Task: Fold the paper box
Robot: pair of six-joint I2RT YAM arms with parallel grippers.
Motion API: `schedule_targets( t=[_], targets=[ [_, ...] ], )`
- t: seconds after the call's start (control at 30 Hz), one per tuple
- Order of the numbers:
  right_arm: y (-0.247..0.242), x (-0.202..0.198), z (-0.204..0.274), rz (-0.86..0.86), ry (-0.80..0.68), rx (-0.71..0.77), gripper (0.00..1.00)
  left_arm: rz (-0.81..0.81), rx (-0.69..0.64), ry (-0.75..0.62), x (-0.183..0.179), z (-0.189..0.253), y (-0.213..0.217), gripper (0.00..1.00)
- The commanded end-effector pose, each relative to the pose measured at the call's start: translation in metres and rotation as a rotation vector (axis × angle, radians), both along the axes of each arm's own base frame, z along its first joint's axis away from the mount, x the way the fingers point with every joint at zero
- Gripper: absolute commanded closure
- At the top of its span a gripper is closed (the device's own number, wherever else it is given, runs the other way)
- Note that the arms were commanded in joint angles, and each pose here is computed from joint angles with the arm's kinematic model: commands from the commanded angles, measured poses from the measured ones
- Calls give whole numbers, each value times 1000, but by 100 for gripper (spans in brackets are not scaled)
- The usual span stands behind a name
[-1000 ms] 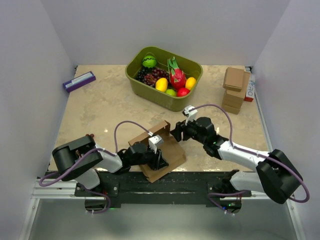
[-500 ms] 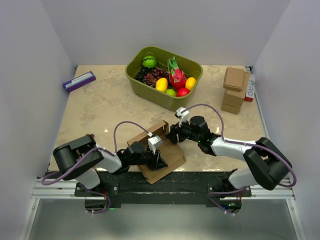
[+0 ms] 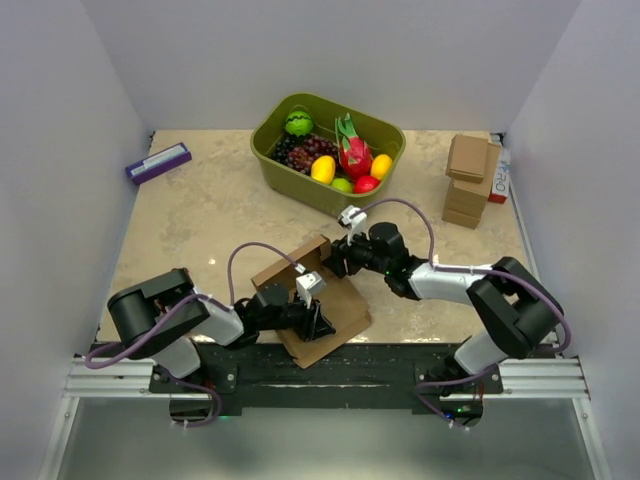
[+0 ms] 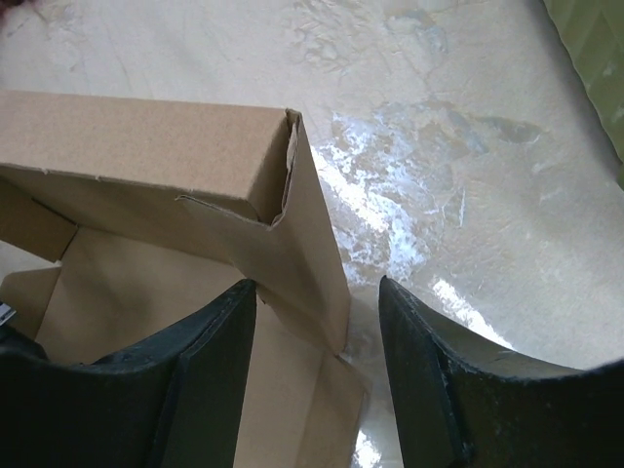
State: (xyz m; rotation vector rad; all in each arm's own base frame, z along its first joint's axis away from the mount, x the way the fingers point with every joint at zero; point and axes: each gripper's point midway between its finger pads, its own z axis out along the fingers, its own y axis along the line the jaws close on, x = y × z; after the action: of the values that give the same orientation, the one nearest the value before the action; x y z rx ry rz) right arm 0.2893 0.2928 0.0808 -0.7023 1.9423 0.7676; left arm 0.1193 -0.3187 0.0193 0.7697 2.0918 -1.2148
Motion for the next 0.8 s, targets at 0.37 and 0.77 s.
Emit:
schedule_targets(
  t=[0.37, 0.77],
  targets=[
    [18, 33, 26, -61, -132, 68, 69, -54, 188, 131, -32, -50, 33, 66],
    [9, 34, 19, -255, -209, -78, 93, -31, 197, 123, -29, -50, 36, 67]
  ],
)
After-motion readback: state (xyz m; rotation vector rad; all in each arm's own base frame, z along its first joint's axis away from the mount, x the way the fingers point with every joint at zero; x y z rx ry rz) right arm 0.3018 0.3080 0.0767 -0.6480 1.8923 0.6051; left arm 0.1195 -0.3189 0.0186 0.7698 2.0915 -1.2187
